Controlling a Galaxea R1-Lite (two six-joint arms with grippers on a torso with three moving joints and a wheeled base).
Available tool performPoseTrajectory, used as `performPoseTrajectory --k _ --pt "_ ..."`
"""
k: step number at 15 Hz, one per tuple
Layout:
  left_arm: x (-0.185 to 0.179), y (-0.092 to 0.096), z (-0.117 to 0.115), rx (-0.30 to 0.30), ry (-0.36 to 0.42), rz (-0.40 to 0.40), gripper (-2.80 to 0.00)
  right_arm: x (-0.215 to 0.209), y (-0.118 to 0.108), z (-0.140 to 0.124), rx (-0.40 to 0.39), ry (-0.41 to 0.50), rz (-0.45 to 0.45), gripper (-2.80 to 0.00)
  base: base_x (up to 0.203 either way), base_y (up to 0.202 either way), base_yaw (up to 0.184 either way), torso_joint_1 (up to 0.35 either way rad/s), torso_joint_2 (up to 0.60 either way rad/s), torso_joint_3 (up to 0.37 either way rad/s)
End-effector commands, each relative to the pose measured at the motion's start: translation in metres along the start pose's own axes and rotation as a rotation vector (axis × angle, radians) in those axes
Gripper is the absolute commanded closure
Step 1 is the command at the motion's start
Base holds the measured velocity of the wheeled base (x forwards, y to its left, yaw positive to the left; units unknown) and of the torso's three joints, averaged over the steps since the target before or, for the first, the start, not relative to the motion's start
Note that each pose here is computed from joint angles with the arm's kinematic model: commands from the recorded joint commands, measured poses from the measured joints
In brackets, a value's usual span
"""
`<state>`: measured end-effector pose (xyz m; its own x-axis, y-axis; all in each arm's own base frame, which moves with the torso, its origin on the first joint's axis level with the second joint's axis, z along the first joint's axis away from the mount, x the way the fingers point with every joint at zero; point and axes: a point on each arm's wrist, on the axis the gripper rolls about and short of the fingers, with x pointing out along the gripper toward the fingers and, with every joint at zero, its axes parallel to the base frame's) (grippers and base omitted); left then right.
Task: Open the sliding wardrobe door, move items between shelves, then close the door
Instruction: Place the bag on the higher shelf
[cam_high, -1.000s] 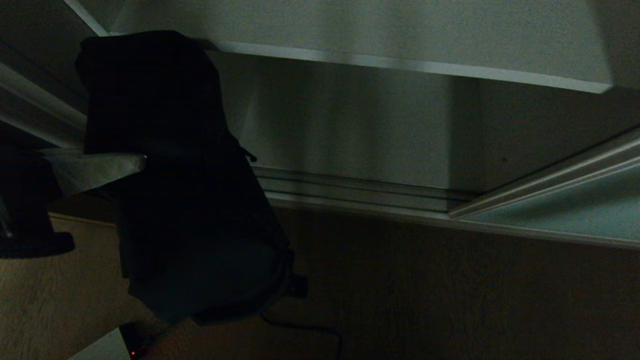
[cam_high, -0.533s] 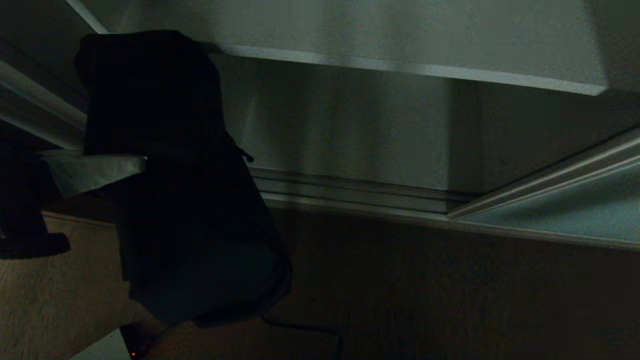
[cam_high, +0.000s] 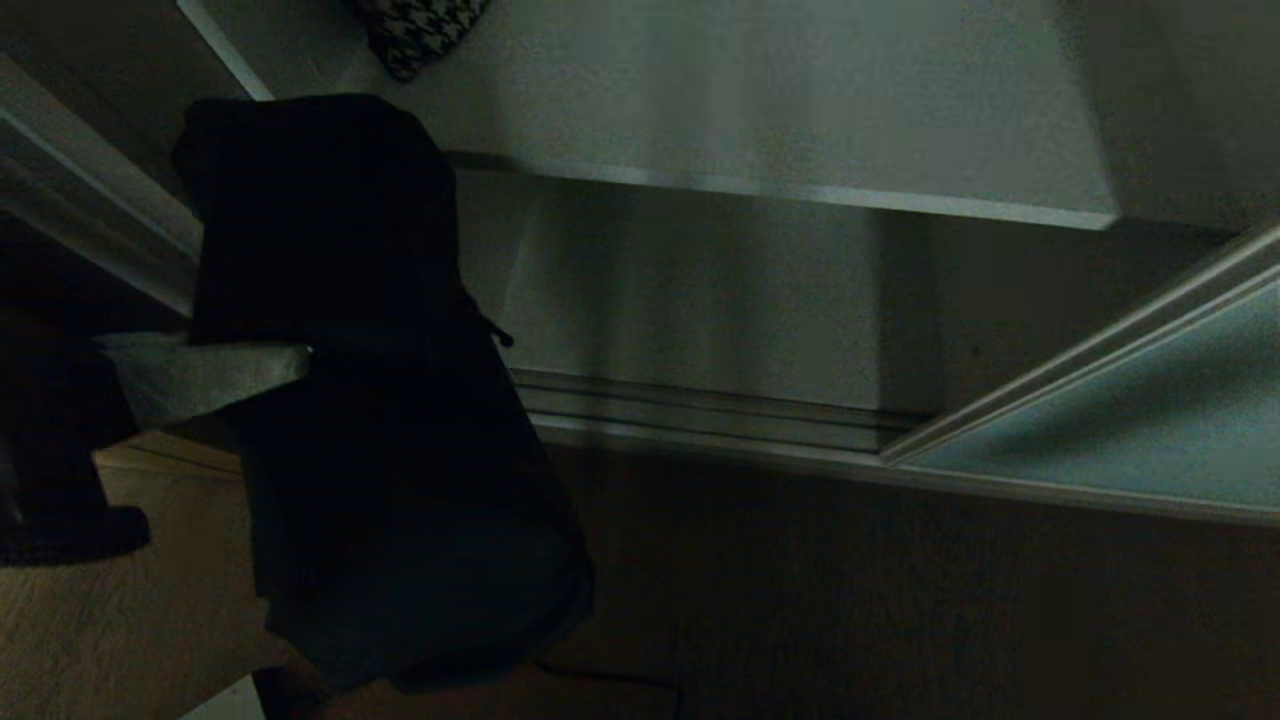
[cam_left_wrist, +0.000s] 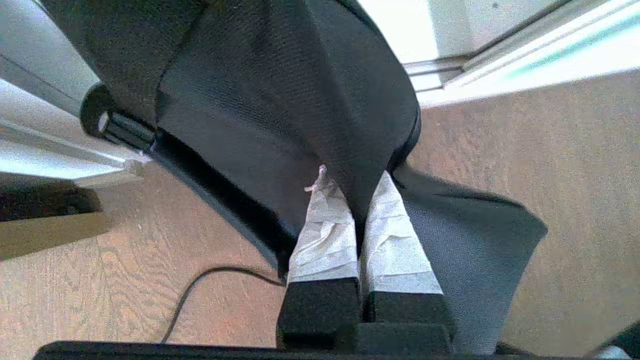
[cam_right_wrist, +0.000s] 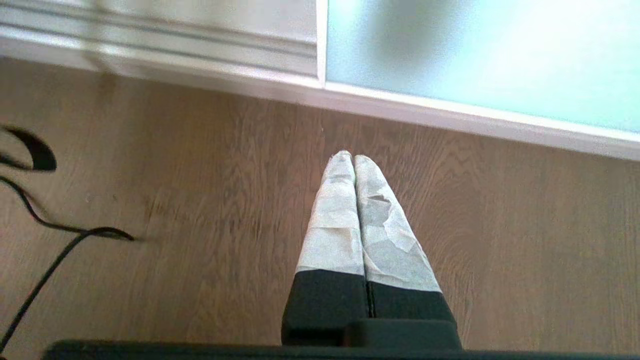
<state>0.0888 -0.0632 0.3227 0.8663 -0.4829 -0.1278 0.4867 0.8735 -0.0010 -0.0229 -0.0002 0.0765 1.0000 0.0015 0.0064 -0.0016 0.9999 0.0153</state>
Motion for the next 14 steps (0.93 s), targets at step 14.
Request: performPoseTrajectory --k 14 --pt "-0.010 0.000 0.027 0.057 -0.104 0.003 0.00 0.000 0.000 0.000 0.000 -0.003 0.000 0.00 0.000 0.000 0.000 0.001 0.00 0.203"
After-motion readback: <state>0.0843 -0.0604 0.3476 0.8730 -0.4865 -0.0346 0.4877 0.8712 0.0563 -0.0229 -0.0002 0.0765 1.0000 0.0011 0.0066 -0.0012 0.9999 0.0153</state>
